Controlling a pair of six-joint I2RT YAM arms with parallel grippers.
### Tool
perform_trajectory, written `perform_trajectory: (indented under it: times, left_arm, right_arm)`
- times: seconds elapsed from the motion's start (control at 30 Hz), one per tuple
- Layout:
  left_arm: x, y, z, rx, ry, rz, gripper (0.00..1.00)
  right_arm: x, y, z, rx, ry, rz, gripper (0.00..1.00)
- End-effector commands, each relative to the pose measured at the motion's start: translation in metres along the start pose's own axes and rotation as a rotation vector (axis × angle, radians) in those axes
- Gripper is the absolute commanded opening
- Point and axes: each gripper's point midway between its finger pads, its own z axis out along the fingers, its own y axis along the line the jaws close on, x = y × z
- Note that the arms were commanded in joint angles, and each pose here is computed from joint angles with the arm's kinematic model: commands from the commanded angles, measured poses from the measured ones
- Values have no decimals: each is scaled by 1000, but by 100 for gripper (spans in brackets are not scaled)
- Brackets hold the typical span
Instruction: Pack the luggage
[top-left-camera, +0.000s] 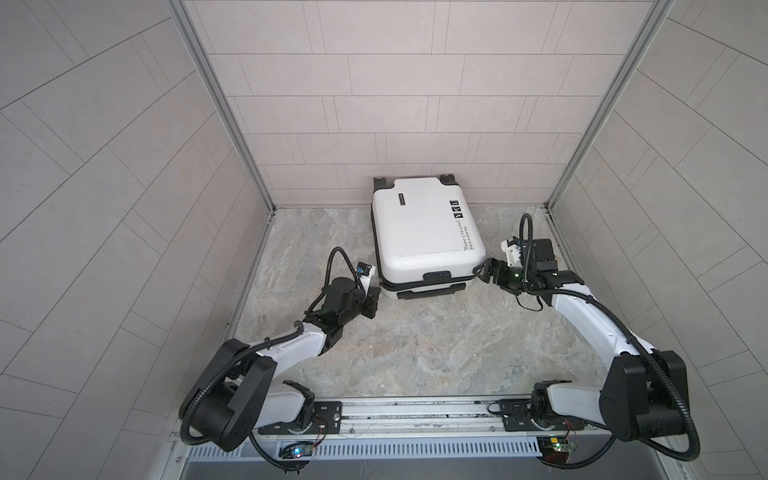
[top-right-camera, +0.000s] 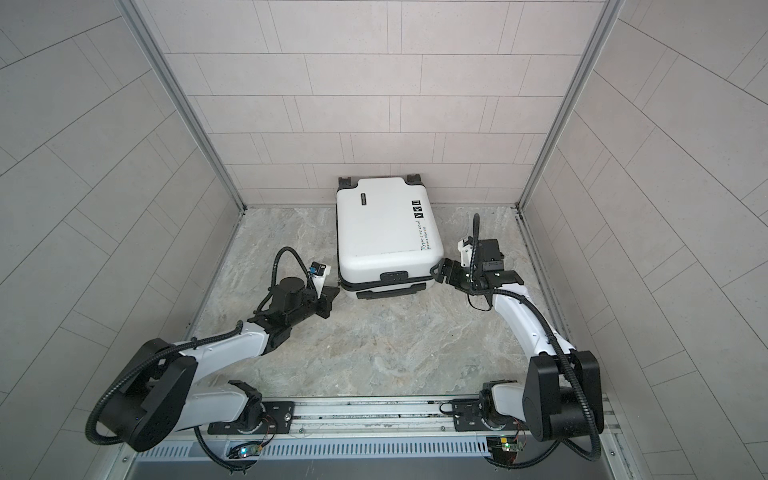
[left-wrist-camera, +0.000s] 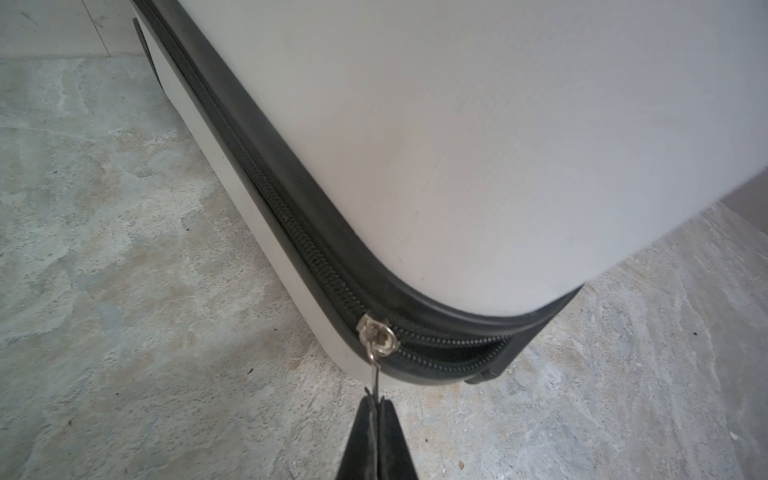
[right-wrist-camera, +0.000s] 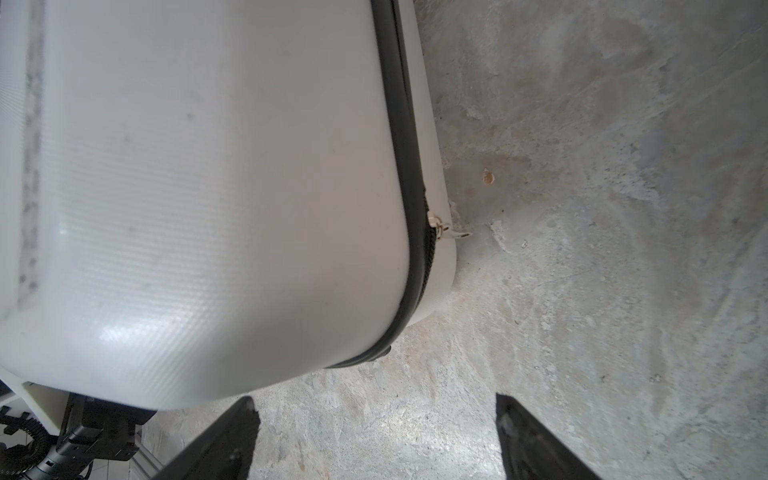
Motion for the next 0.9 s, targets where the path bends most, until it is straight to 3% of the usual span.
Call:
perform_trajectory:
  times: [0.0,0.53,0.87]
  left_arm:
    - [-8,-16,-6,70,-51,2,0]
    - [-5,-75,5,198,7,102,0]
    - [0,-84,10,223,14,102,0]
  right_arm:
    - [-7,3,-4,-4,-14,-23,91]
    - [-20,-20,-29,26,-57,20,92]
    - [-16,-19,-23,-16,-49,35,93]
